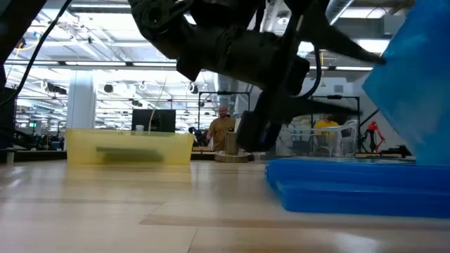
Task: Pick & place jewel cases by type
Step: Put the top blue CD case into the transparent bin
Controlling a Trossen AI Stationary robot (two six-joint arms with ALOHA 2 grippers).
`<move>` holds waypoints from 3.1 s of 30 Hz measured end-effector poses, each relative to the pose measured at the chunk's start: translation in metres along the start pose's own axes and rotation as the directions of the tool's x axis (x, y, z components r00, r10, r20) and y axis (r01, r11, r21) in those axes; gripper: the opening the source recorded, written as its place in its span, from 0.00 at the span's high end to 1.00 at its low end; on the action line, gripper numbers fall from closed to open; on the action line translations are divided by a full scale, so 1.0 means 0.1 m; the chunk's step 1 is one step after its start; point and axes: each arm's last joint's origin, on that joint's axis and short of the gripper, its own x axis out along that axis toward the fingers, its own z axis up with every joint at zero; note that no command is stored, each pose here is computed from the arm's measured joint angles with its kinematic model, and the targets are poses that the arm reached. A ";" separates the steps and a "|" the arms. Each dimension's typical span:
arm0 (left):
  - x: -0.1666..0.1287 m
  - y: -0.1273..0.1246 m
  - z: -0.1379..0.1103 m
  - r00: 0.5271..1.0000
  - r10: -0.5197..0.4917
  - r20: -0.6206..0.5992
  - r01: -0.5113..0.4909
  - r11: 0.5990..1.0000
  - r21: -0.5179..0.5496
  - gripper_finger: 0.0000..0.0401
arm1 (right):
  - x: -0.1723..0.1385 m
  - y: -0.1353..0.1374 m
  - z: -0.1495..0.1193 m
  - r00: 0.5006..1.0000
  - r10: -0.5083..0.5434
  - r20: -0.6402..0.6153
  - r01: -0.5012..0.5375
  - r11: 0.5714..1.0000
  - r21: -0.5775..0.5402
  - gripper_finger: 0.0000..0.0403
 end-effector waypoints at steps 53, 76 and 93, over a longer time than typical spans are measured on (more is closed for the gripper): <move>-0.20 0.11 0.06 0.964 0.244 -0.103 -0.242 0.970 0.028 0.93 | 0.07 0.60 0.47 0.914 0.397 -0.086 -0.406 0.895 -0.187 0.49; -0.60 -0.34 0.01 0.950 0.289 -0.121 -0.260 0.942 0.212 0.95 | -0.89 0.72 0.29 0.397 0.546 -0.738 -0.916 0.284 -0.284 0.49; -1.61 -1.04 0.22 0.806 0.390 0.445 -0.585 0.641 0.497 0.95 | -0.96 0.33 0.51 0.748 0.397 -0.533 -0.653 0.588 -0.477 0.49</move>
